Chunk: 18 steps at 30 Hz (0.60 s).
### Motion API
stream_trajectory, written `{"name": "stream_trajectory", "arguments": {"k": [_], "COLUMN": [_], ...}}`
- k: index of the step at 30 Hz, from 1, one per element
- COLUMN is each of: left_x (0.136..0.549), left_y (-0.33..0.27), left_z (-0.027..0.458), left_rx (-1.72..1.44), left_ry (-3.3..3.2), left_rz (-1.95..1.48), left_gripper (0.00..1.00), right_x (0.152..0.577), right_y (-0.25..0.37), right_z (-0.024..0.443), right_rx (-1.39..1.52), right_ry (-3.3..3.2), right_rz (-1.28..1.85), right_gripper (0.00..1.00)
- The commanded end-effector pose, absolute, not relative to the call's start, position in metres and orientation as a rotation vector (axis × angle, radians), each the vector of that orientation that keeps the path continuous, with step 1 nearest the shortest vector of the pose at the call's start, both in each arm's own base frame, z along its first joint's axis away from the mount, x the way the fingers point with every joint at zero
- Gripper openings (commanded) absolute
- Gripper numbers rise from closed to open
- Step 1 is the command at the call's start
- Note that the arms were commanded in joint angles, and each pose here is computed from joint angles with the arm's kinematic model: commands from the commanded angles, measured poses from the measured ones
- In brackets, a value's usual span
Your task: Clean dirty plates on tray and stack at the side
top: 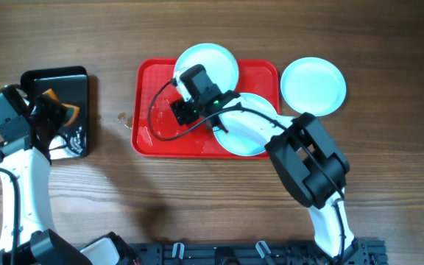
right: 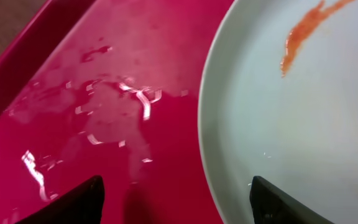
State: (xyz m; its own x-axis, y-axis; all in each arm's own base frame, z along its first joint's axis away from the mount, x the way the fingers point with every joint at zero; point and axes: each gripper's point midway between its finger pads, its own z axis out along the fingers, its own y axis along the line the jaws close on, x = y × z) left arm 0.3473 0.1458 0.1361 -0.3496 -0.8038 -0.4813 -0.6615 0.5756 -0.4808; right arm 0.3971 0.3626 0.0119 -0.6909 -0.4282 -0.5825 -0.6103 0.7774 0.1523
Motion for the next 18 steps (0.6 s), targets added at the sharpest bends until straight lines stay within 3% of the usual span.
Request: {"name": "stream_trajectory", "arguments": {"k": [1,3,6,9,13,14,18], "left_x": [0.348,0.346,0.346,0.345,0.345,0.344,0.342], "left_y": [0.139,0.139,0.139,0.138,0.138,0.138,0.136], "left_z": [0.134,0.132,0.132,0.131,0.131,0.13,0.129], "left_rx": [-1.167,-1.173,-1.173,-1.171,-1.169,-1.171,-1.177], "left_ry": [2.127,2.135,2.134,2.14,2.145,2.148,2.157], "left_rz": [-0.29,-0.29,-0.289,-0.288,-0.286,-0.287,-0.289], "left_gripper": [0.04,0.04,0.04,0.04,0.04,0.04,0.04], "right_x": [0.351,0.329,0.326,0.318,0.324,0.328,0.359], "right_y": [0.392,0.409,0.418,0.426,0.42,0.413,0.363], "right_z": [-0.007,-0.003,0.008,0.033,0.075,0.092,0.131], "right_rx": [-0.913,-0.951,-0.865,-0.862,-0.777,-0.748,-0.485], "right_ry": [2.49,2.516,2.545,2.532,2.5,2.483,2.492], "right_rz": [0.534,0.546,0.584,0.688,0.697,0.687,0.539], "right_gripper": [0.77,0.76,0.65,0.66,0.84,0.99,1.0]}}
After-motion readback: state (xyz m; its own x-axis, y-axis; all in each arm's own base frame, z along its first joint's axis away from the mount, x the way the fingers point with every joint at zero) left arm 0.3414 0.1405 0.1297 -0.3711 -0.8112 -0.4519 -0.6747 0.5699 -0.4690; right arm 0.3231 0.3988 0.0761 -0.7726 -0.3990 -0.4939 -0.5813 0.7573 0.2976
